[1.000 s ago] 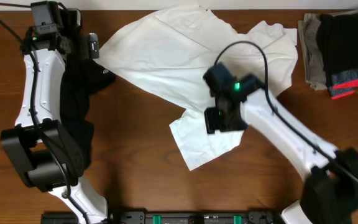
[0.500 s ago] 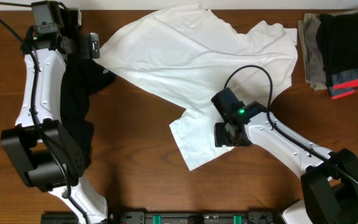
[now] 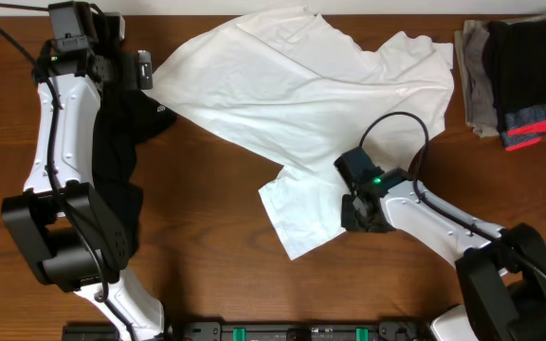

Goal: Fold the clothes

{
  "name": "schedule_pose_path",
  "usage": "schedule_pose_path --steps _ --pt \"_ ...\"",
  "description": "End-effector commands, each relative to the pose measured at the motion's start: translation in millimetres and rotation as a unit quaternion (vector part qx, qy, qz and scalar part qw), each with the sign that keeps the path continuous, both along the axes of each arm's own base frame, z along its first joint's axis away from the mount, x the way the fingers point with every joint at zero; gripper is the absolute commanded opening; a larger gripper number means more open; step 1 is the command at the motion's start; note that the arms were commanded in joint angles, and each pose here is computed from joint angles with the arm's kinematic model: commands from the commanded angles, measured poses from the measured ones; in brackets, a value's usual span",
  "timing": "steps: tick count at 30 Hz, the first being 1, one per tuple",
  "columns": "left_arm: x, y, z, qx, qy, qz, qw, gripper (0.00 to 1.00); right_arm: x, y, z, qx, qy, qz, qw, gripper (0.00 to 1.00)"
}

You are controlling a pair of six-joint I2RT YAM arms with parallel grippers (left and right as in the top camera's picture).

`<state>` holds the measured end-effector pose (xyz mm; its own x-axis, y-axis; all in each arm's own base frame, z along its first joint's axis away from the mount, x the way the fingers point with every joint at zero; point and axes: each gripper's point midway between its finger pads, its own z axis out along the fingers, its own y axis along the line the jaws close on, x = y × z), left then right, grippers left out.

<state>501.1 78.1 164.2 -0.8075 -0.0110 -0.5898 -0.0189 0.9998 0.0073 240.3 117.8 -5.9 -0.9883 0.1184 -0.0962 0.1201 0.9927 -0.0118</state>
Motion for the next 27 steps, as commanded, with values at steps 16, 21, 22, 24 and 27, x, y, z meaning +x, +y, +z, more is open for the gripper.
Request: schedule_pose_path --steps 16,21,22,24,27 --pt "-1 -2 -10 -0.004 0.015 0.001 1.000 0.98 5 -23 -7 -0.006 -0.005 -0.073 0.997 0.01" --pt "-4 -3 -12 -0.005 0.021 0.000 1.000 0.98 -11 -62 0 -0.028 0.036 -0.133 0.990 0.01" --pt "-5 -4 -13 -0.005 0.023 0.000 1.000 0.98 -12 -71 3 -0.031 0.039 -0.145 0.988 0.01" --pt "-5 -5 -13 -0.006 0.026 -0.002 1.000 0.98 -9 -88 8 -0.028 0.037 -0.152 0.987 0.01" --pt "-8 -11 -15 -0.007 0.033 -0.007 0.999 0.98 -1 -108 13 -0.015 0.027 -0.142 0.989 0.01"
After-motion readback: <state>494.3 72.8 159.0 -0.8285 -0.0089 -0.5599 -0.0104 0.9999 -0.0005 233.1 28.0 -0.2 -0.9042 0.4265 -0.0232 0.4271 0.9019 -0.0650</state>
